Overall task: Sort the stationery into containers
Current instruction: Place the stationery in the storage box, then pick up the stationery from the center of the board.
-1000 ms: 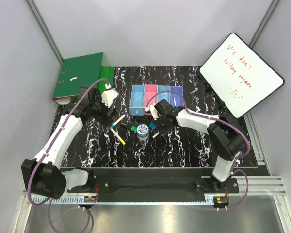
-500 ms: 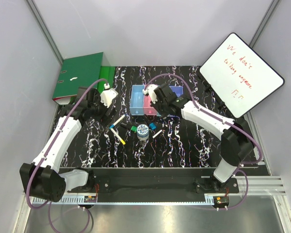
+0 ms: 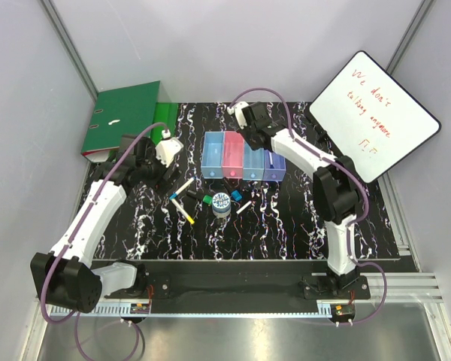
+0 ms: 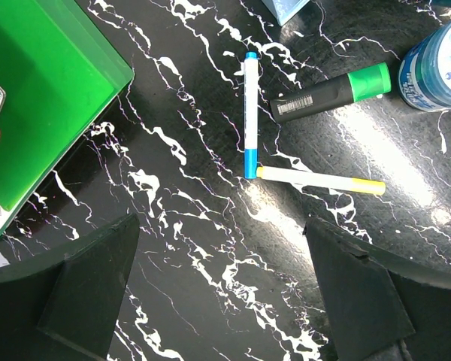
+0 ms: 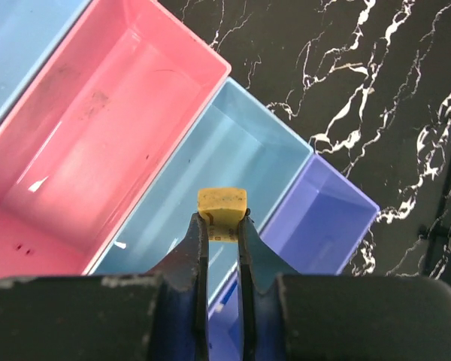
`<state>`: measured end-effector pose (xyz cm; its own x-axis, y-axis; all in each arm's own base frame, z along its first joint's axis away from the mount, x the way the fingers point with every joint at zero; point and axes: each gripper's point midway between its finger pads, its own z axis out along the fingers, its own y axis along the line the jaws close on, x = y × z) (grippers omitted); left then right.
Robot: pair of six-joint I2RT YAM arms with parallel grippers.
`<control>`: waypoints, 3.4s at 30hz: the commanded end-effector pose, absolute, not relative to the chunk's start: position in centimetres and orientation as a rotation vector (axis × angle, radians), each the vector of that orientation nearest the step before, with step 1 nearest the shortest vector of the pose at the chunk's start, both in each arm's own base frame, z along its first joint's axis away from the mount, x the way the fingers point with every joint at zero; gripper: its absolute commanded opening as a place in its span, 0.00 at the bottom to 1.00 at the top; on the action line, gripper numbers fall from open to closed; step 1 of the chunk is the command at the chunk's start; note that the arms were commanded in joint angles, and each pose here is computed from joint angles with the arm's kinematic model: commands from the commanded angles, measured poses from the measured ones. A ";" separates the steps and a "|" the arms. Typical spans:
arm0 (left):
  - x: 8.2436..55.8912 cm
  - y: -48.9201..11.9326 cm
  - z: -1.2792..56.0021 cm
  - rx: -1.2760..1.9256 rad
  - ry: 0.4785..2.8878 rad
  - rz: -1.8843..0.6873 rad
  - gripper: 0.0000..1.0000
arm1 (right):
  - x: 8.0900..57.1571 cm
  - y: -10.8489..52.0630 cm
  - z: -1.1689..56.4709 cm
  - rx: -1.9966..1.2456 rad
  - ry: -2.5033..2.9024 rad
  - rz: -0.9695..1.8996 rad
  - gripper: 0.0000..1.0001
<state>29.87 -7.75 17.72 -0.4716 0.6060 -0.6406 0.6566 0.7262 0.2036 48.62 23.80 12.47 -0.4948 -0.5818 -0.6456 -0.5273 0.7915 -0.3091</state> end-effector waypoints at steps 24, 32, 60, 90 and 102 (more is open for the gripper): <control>31.4 -7.7 18.5 0.960 2.181 -0.050 0.99 | 52.5 24.2 8.0 -0.829 2.218 -0.079 0.22; 31.6 -7.7 18.6 0.964 2.179 -0.050 0.99 | 52.5 24.0 8.3 -0.827 2.212 -0.083 0.34; 31.0 -7.3 20.5 0.959 2.127 -0.012 0.99 | 44.9 22.2 21.8 -0.964 2.027 0.026 0.41; 26.3 -5.7 19.3 0.713 2.147 0.009 0.99 | 27.2 36.1 11.5 -2.121 1.733 0.357 1.00; 26.1 -5.6 20.4 0.691 2.104 0.008 0.99 | 27.7 37.3 8.0 -2.130 1.791 0.371 1.00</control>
